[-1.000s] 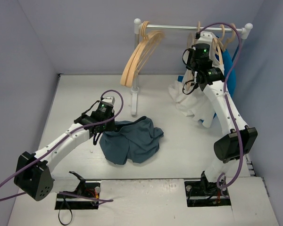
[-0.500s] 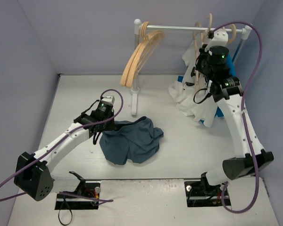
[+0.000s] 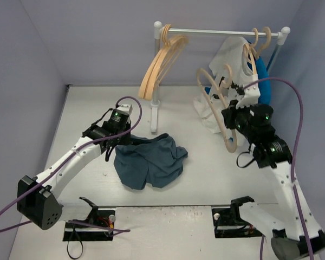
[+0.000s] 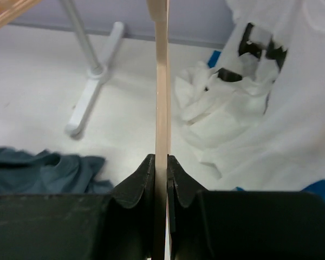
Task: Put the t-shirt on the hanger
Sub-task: Pick up the hanger from the clothesline, then place the T-shirt on the hanger.
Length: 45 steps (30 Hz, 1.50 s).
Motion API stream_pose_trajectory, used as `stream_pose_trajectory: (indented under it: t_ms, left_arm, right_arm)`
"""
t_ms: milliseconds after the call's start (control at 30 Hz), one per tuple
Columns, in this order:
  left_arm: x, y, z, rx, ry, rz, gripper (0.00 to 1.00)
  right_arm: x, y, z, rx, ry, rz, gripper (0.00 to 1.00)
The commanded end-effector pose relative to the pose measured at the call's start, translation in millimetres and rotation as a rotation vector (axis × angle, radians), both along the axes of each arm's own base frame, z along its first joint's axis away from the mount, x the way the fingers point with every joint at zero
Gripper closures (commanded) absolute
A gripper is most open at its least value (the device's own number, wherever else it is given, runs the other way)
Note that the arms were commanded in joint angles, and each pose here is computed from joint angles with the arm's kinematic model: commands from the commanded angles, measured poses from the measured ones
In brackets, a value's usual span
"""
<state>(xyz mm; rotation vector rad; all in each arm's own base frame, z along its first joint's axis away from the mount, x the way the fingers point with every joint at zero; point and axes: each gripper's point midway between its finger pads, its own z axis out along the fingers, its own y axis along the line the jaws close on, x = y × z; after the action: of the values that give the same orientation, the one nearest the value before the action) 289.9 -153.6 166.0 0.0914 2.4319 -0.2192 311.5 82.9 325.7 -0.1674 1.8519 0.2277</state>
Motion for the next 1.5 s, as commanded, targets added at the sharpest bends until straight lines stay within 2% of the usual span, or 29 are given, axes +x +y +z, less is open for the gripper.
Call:
stream_pose_trajectory:
  t_ms: [0,133,300,667,933,1167,1467]
  left_arm:
    - [16,-3,29,0.023,-0.059,-0.075,1.00]
    - [25,-3,31,0.056,-0.036,-0.129,1.00]
    - [37,4,40,0.084,-0.039,-0.144,1.00]
    - [34,23,66,0.105,-0.076,-0.145,1.00]
    - [22,16,85,0.063,-0.105,-0.200,1.00]
    - [6,8,93,0.054,-0.140,-0.289,1.00]
    - [-1,13,90,0.101,-0.135,-0.323,1.00]
  right_arm:
    - [-47,38,30,0.101,-0.137,0.271,1.00]
    - [-94,51,21,0.146,-0.150,0.408,1.00]
    - [-133,73,8,0.234,-0.105,0.587,1.00]
    - [-175,92,-28,0.299,-0.020,0.771,1.00]
    - [-178,103,-46,0.271,0.028,0.852,1.00]
    - [-160,106,-50,0.193,0.017,0.849,1.00]
    - [-144,112,-38,0.141,-0.011,0.855,1.00]
